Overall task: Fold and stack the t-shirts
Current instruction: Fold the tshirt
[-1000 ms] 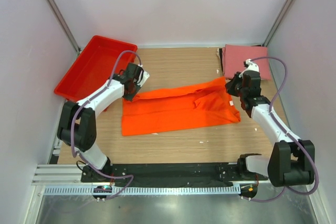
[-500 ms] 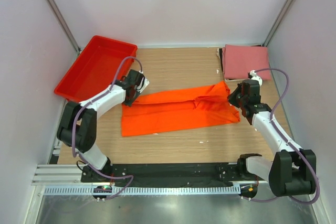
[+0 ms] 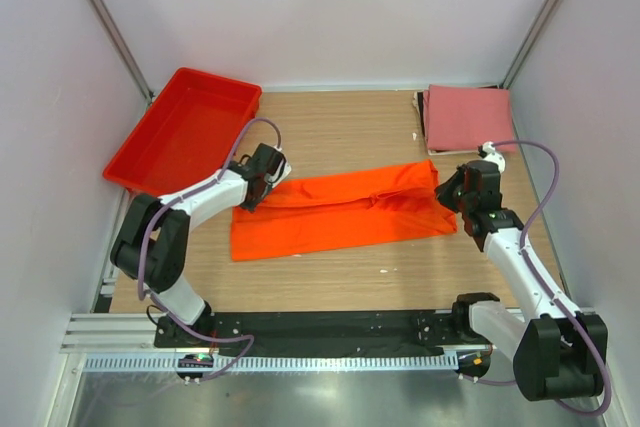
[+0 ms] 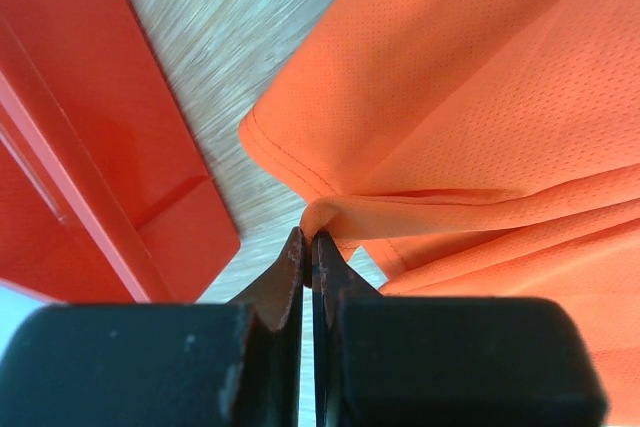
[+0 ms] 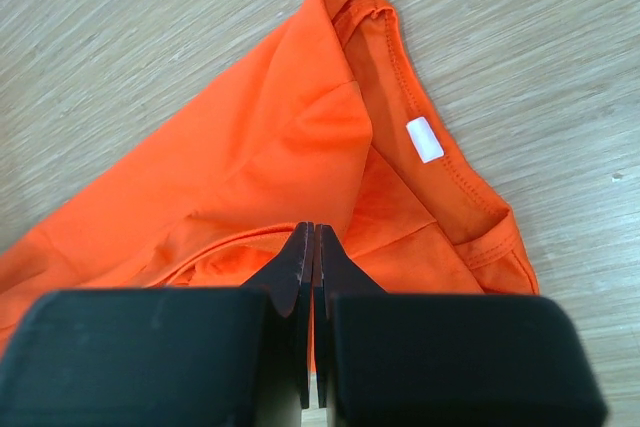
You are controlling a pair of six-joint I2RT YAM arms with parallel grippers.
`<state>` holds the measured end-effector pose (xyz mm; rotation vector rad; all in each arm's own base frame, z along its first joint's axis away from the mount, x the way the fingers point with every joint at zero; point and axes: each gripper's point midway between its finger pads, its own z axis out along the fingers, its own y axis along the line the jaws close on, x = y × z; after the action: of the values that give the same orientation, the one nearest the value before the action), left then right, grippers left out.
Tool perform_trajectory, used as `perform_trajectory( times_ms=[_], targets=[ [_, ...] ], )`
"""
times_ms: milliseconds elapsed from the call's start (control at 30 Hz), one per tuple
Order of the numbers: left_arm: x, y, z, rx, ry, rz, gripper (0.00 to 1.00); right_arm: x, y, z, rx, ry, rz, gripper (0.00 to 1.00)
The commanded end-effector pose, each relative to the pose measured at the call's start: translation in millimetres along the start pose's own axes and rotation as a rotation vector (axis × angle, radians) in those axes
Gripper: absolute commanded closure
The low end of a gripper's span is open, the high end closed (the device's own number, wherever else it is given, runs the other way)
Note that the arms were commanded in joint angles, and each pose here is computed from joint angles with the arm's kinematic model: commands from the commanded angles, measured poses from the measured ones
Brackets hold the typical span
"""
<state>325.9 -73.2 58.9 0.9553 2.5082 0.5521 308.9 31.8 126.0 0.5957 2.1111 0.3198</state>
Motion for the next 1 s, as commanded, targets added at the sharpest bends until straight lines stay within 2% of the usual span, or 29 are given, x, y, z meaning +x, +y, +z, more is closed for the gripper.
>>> perform_trajectory(
  times_ms=[0,100,233,267,333,433,467,533,567,667,800,967],
  targets=[
    [-2.6,11.9,-6.6,-0.070,-0.018,-0.028,1.00,-4.6,4.0,-4.0,-0.019,-0.024,0.012,0.99],
    [7.5,6.0,-4.6,-0.055,0.008,0.001,1.00,-0.3,-5.6,-5.5,0.025,-0.014,0.018,0.99],
    [13.4,0.8,-3.7,-0.046,0.028,0.015,0.99,15.9,4.2,-6.7,-0.044,0.042,0.038,0.99],
    [13.2,-2.2,-4.4,-0.036,0.029,0.013,0.91,26.5,2.3,-6.1,-0.047,0.065,0.047,0.99],
    [15.4,-7.0,-8.6,-0.032,0.051,0.005,0.84,37.5,-2.4,-7.3,-0.031,0.094,0.059,0.99],
    [20.3,-2.9,-13.0,-0.072,0.108,0.015,0.68,46.1,-25.7,-11.7,0.082,0.105,0.065,0.98],
    [22.5,-0.5,-15.9,-0.089,0.118,0.018,0.65,38.7,-28.2,-13.1,0.107,0.080,0.067,0.94],
    [23.8,5.7,-22.4,-0.115,0.130,0.007,0.65,38.9,-33.4,-17.1,0.149,0.094,0.068,0.86],
    [22.0,10.1,-26.4,-0.133,0.122,-0.014,0.66,31.4,-30.1,-19.2,0.151,0.083,0.073,0.78],
    [17.3,17.2,-37.3,-0.153,0.106,-0.073,0.64,20.9,-24.3,-22.8,0.157,0.080,0.078,0.66],
    [-7.1,17.1,-47.5,-0.106,0.039,-0.155,0.63,10.6,-6.9,-20.1,0.108,0.086,0.097,0.63],
    [-29.4,16.8,-51.6,-0.085,-0.014,-0.266,0.63,15.3,29.7,-4.0,-0.030,0.143,0.098,0.65]
  ],
)
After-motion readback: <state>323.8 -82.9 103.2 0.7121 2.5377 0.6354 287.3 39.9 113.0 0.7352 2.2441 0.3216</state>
